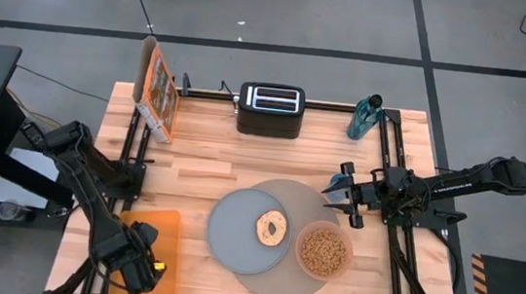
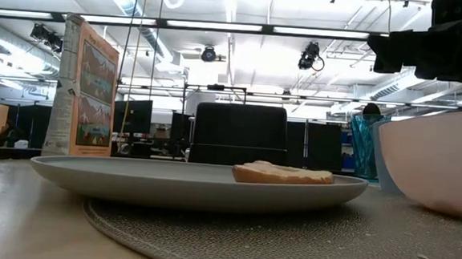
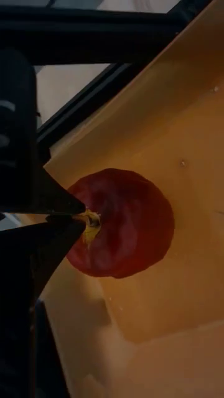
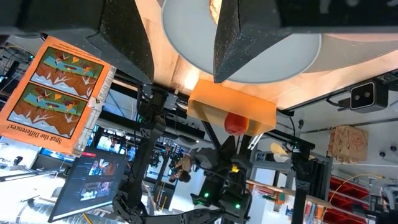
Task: Arrange a breakfast setting
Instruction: Put the apple on the grey plate to the left of the toasted bagel
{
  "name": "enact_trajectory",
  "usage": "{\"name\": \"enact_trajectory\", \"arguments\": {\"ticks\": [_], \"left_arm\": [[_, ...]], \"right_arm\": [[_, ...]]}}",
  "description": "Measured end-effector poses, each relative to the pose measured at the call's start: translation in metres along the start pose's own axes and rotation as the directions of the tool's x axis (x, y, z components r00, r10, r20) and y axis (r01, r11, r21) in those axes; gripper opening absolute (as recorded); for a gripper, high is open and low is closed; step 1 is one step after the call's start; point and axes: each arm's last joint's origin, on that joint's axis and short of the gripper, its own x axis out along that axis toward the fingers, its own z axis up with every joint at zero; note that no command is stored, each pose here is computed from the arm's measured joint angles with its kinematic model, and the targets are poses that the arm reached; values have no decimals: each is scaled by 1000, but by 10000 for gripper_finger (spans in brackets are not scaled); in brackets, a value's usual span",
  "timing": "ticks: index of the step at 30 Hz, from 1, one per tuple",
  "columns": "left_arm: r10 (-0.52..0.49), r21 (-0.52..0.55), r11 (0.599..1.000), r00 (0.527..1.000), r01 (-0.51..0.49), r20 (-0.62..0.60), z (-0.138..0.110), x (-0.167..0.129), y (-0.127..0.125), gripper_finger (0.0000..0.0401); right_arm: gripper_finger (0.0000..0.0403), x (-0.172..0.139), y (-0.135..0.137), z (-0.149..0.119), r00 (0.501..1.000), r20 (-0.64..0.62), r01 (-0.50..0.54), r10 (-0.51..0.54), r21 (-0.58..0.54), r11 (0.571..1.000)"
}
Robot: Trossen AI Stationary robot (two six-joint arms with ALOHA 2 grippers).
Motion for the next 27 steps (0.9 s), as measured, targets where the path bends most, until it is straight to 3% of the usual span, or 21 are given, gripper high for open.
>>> {"name": "enact_trajectory", "arguments": {"ticks": [7,13,20,24,27], "left_arm": [[-98,-12,995,995,97,-36,16,-31,8,19],[-257,48,966,963,254,76,45,-63,14,19],[-411,272,903,850,332,329,89,-91,14,19],[-467,381,865,802,327,372,115,-101,3,19],[-540,459,814,754,356,375,135,-107,-12,19]], "right_arm": [[174,0,0,0,1000,0,0,0,0,1000],[174,0,0,0,1000,0,0,0,4,1000],[174,0,0,-1,1000,-11,3,-3,15,1000],[174,0,0,-1,1000,-16,2,-1,33,999],[174,0,0,-1,1000,-17,4,-3,53,999]]}}
